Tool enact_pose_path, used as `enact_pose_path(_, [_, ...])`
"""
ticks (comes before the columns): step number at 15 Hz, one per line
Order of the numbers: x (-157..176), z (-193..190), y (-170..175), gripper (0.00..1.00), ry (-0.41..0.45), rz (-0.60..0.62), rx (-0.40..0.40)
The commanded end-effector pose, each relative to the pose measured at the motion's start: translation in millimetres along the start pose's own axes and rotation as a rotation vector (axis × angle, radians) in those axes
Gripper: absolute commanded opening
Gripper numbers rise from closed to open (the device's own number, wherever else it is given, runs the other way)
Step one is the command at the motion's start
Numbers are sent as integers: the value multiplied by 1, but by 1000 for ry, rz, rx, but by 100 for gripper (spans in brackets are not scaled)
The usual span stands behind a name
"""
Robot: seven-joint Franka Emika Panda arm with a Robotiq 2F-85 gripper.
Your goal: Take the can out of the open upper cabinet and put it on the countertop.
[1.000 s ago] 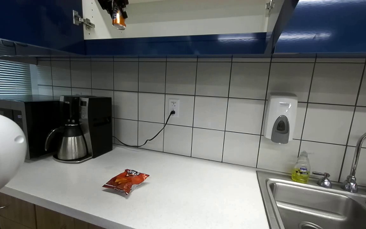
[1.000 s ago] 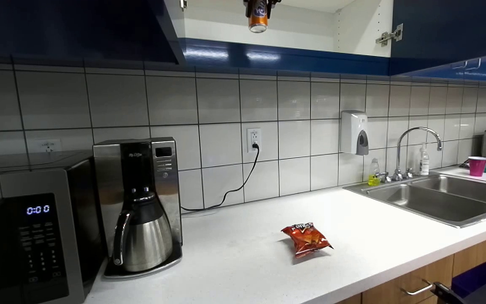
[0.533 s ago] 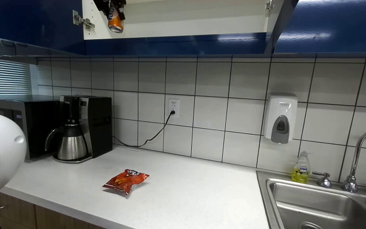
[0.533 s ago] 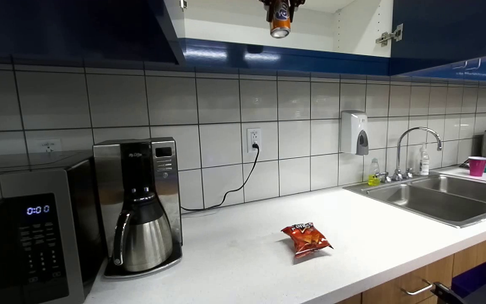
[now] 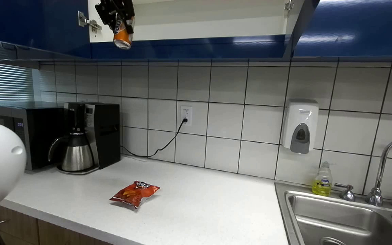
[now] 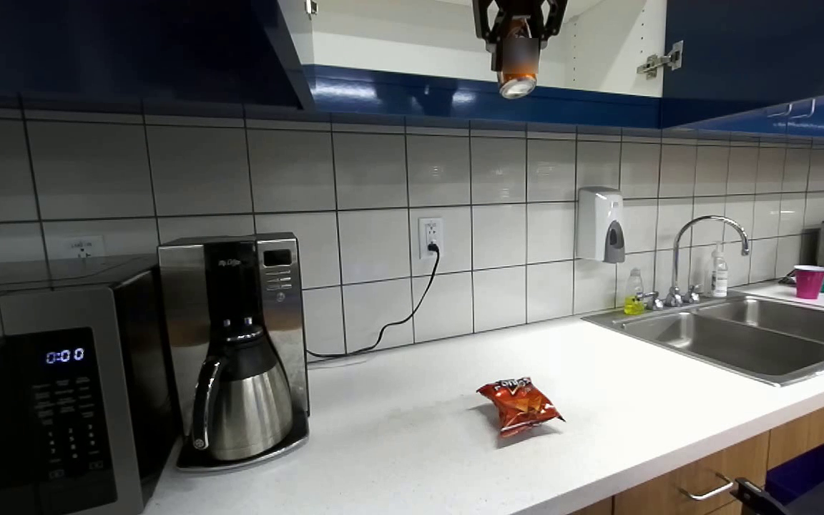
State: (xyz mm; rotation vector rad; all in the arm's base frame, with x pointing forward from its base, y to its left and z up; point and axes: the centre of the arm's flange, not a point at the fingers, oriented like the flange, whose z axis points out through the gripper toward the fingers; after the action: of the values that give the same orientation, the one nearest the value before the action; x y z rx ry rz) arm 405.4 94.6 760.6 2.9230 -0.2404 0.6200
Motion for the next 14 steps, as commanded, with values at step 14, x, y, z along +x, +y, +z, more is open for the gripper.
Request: enact_pose_path(14, [-45,195,79,38,-34,27,8])
